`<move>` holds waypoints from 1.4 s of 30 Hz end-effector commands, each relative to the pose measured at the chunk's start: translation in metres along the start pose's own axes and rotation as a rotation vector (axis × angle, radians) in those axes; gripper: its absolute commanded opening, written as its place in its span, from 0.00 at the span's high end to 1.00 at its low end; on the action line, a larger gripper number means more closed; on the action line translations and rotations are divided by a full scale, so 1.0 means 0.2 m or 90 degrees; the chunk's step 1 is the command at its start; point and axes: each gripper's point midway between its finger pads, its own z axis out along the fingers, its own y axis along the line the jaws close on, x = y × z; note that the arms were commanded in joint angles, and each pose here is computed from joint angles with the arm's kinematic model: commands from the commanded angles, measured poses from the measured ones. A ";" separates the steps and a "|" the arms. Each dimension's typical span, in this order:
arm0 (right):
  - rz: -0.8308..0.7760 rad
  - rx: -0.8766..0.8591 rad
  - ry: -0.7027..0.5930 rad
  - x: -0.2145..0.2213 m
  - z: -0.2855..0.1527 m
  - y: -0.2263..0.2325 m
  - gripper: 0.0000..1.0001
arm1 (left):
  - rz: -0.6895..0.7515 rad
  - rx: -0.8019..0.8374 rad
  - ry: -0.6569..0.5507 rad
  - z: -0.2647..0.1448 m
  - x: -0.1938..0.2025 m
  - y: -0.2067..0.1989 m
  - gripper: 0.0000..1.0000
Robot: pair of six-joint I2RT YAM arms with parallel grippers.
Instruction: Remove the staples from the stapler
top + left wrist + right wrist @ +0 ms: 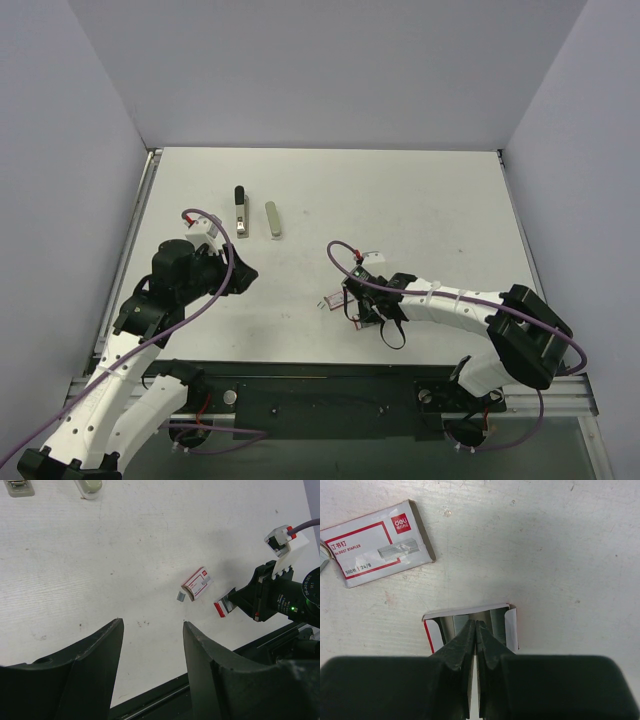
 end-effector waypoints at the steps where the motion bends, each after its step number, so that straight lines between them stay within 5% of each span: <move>1: 0.004 0.022 0.003 0.02 0.00 -0.04 1.00 | 0.009 0.020 -0.031 0.00 -0.07 -0.03 0.39; 30: 0.007 0.010 0.008 0.03 0.00 -0.03 1.00 | 0.005 0.020 -0.030 0.01 -0.07 -0.03 0.39; 42: 0.008 -0.005 0.012 0.04 0.01 0.00 0.90 | 0.006 0.019 -0.031 0.00 -0.07 -0.03 0.39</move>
